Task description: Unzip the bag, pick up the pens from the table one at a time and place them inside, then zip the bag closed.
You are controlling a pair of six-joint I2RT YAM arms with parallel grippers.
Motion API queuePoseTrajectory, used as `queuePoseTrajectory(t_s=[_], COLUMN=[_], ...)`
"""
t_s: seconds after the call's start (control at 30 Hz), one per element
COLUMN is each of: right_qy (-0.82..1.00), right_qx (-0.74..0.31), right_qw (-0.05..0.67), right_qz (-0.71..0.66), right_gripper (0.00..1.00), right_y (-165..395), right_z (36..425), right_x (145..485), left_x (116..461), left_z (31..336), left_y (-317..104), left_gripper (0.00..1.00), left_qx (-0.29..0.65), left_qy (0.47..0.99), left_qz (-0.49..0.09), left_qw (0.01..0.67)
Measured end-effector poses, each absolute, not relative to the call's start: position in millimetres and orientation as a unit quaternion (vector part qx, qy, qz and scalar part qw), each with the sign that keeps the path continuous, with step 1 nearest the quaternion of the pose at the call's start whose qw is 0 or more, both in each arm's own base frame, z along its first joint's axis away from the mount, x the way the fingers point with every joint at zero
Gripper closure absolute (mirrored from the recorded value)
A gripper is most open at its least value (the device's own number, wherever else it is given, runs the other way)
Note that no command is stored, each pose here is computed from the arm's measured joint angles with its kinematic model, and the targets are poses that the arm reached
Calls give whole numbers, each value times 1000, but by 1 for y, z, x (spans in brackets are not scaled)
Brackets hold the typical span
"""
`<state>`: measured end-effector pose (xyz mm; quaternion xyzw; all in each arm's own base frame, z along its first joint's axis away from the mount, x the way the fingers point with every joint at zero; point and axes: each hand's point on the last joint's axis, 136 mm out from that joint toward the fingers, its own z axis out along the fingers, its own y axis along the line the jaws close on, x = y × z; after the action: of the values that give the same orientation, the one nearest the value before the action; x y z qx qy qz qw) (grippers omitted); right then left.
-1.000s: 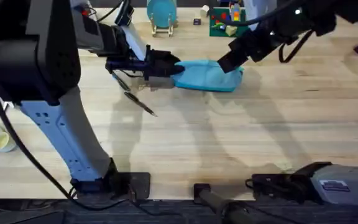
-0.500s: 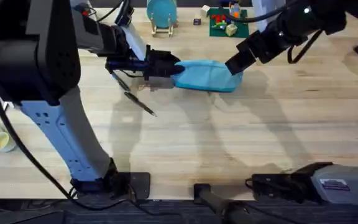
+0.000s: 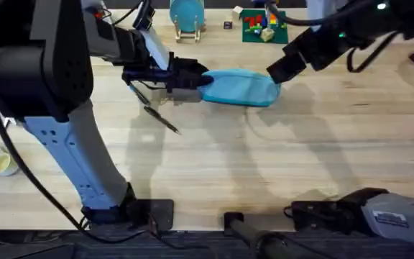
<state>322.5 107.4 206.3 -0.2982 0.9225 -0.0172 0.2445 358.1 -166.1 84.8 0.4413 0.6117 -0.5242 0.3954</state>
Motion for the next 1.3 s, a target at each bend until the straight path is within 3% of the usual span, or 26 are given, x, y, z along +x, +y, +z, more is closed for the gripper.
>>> queuePoseTrajectory(t_s=[0.27,0.57,0.83,1.3], right_qy=[910,917,878,855], right_qx=[-304,-278,-352,-416], right_qw=[283,263,266,221], right_qz=[-2,113,184,216], right_gripper=[5,5,5,5], right_y=[105,88,94,102], right_z=[235,240,245,216], right_x=[308,284,266,271], left_x=[358,358,358,358], left_z=[85,85,85,85], left_y=[-166,-166,-166,-166], left_gripper=[959,959,959,959], left_qx=[441,441,441,441], left_qy=[612,612,612,612], left_qz=[-524,-524,-524,-524], left_qw=[395,395,395,395])
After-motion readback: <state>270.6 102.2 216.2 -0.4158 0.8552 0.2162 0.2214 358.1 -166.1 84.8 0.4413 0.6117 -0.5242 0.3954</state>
